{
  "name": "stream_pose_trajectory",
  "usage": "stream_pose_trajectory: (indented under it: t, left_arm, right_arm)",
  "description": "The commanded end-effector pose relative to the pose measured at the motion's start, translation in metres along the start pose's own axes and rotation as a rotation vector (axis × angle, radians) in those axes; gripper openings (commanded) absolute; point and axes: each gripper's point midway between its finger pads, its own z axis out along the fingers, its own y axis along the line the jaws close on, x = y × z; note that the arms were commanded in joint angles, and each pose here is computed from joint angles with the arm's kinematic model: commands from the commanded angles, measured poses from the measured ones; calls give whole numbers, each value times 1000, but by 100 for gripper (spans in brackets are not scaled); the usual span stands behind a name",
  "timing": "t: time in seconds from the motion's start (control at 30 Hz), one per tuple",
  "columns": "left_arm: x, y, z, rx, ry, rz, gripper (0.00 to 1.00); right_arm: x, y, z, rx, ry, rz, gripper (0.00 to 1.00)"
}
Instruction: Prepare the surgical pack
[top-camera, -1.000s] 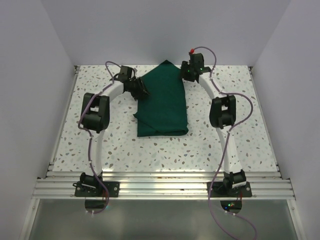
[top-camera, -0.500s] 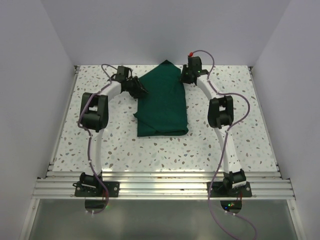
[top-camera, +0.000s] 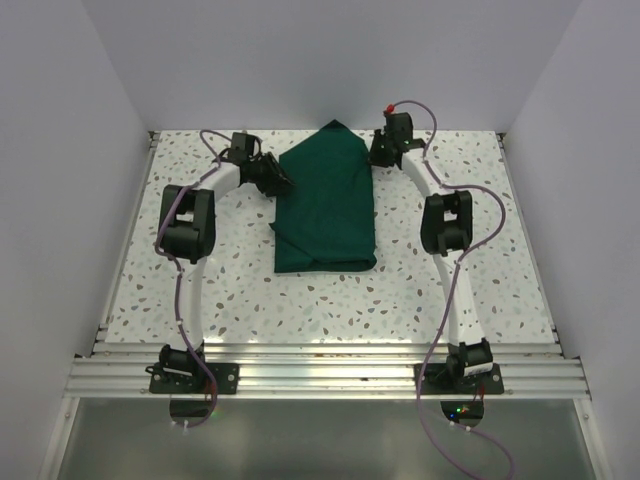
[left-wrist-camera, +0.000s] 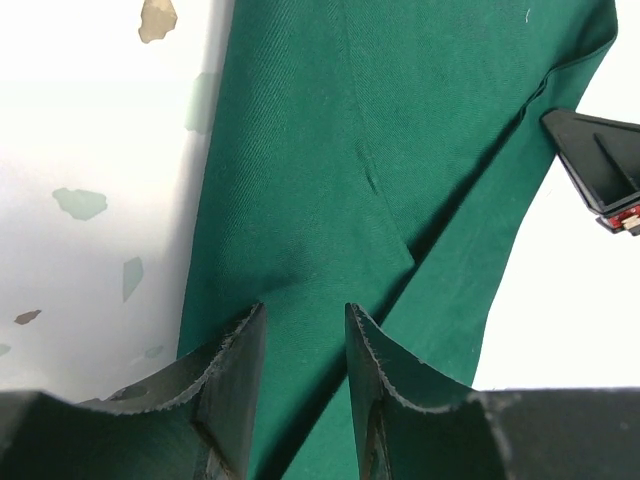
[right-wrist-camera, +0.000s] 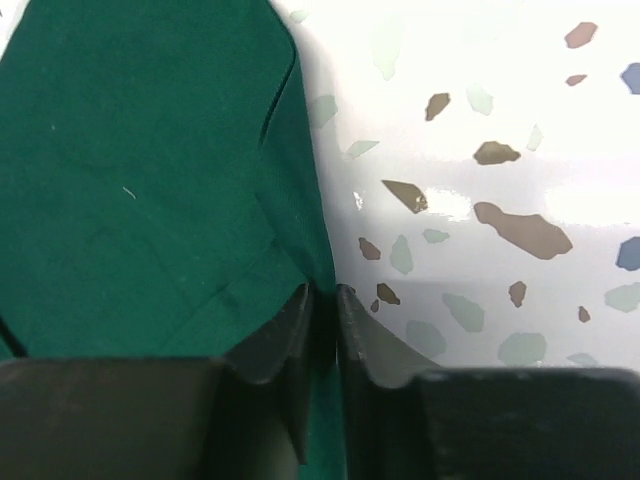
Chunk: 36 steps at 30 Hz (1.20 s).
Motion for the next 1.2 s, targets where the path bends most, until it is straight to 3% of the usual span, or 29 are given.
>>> stream_pose_trajectory:
  t: [0.0,0.27,0.47,0.63,0.73,0.77,0.83,0.87,0.9,1.03,1.17]
  left_arm:
    - [2,23,8,-50,14,-28,42]
    - [2,19,5,-44,19,-24,41]
    - [3,17,2,-38,23,-20,42]
    - [3,8,-3,-11,31,-15,41]
    - [1,3,-7,-2,22,-12,41]
    - [2,4,-6,-3,27,-19,41]
    - [3,3,-5,-1,34,-21,41]
    - [3,4,-5,-1,37,-25,41]
    - [4,4,-4,0,41,-25,41]
    - [5,4,-3,4,51,-16,41]
    - [8,10,1,-4,64,-14,41]
  right_arm:
    - [-46,-13,-22,-13,-85,17,23]
    - [-36,-17,-27,-1,-32,5,20]
    - [-60,42,-69,-127,-107,-57,29]
    - [-46,75,-94,-250,-29,19,34]
    - [-12,84,-107,-334,73,99,35]
    - [-16,96,-131,-383,72,109,34]
    - [25,107,-149,-498,199,178,34]
    - [17,122,-182,-569,181,174,33]
    - [50,118,-187,-620,246,201,32]
    - [101,113,-232,-671,368,243,23]
    - [159,92,-242,-647,517,229,15]
